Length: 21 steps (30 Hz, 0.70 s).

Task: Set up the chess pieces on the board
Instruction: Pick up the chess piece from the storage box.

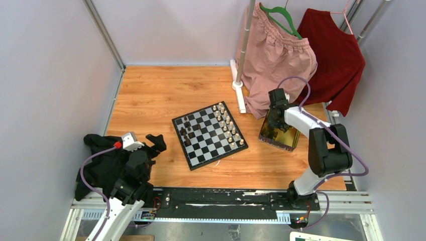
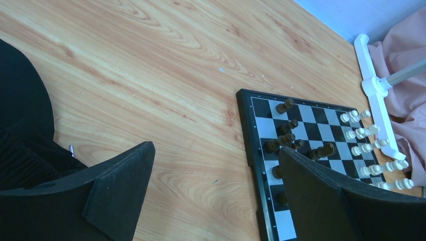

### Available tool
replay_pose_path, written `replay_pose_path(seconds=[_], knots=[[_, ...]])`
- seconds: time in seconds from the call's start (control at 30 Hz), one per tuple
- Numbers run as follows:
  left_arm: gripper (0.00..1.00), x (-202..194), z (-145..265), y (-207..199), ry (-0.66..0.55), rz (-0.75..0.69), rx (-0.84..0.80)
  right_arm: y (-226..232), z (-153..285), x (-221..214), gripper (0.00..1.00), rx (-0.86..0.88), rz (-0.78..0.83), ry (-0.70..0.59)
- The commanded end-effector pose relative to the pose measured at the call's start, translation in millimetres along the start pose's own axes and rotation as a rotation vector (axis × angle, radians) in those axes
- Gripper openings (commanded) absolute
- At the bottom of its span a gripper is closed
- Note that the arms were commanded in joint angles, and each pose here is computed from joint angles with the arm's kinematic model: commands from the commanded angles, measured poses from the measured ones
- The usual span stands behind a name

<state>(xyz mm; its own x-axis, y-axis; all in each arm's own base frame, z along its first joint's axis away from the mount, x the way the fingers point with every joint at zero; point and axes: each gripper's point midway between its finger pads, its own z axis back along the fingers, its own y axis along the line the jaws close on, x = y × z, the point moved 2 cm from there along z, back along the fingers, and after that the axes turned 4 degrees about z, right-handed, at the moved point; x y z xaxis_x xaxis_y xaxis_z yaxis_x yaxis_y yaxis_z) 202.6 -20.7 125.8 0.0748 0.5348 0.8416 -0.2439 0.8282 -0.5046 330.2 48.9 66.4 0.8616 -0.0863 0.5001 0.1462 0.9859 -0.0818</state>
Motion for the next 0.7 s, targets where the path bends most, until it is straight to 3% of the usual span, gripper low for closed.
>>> replay_pose_path(seconds=[0.0, 0.07, 0.3, 0.67], knots=[[1.00, 2.0, 1.1, -1.8, -0.026, 0.010, -0.027, 1.1, -2.1, 14.8, 0.33, 0.017, -0.022, -0.019], [1.00, 1.9, 1.0, -1.7, -0.025, 0.010, -0.027, 1.2, -3.1, 14.8, 0.30, 0.019, -0.023, -0.016], [1.00, 1.6, 0.8, -1.6, -0.025, 0.009, -0.026, 0.7, 1.1, 14.1, 0.01, 0.027, -0.027, -0.021], [1.00, 1.9, 0.9, -1.4, -0.026, 0.009, -0.025, -8.3, 30.3, 29.6, 0.00, 0.017, -0.028, -0.104]])
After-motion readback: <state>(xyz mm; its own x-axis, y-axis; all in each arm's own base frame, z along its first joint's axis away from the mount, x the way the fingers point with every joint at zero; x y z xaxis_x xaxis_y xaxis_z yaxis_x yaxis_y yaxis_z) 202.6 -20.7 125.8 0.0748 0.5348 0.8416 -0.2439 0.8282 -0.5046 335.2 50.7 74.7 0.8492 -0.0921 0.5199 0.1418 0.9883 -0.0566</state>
